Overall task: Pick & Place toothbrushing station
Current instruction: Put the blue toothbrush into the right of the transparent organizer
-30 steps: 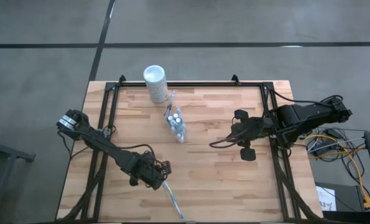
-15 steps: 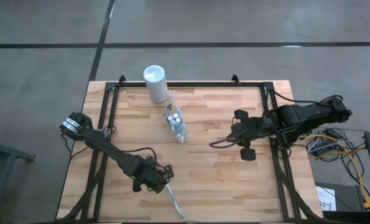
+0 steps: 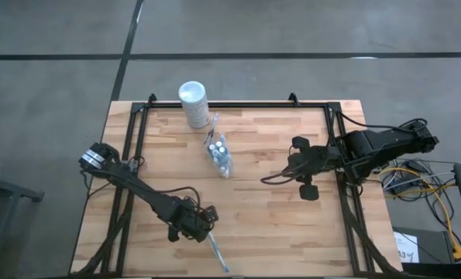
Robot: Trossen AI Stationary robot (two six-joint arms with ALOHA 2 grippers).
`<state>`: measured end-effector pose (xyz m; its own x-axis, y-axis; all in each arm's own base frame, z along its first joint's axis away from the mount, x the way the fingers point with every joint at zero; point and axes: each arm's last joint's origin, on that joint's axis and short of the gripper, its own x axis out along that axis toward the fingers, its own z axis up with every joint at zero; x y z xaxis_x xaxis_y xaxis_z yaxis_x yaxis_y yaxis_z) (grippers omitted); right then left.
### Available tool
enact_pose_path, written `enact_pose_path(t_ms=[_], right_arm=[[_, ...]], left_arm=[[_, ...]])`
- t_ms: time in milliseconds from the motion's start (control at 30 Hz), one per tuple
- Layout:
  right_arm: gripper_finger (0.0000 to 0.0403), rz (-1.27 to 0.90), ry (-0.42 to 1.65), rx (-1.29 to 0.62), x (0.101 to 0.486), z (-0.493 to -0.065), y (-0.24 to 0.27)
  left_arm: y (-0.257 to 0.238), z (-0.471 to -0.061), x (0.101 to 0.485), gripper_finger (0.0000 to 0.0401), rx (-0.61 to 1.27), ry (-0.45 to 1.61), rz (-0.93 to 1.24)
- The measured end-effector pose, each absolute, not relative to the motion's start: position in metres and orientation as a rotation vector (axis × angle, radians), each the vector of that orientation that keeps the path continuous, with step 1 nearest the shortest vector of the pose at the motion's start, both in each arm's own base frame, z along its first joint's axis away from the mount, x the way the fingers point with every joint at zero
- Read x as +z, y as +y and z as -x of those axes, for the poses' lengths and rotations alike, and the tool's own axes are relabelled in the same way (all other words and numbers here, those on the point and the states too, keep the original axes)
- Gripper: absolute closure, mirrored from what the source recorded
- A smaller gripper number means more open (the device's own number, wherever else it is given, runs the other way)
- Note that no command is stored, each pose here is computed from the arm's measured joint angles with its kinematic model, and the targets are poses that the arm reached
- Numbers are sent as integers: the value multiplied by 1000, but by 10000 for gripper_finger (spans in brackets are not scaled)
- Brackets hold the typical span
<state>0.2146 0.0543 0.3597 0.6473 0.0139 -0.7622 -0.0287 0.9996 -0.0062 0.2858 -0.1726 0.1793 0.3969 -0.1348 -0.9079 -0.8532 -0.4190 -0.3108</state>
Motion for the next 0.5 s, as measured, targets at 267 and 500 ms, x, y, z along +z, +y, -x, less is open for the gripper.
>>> enact_pose_path(t_ms=[267, 500], right_arm=[[349, 18, 866, 24, 360, -215, 54], [349, 18, 867, 24, 360, -215, 54]], left_arm=[[-175, -292, 173, 222, 1058, 848, 1842], [-177, -294, 166, 224, 1067, 852, 1837]])
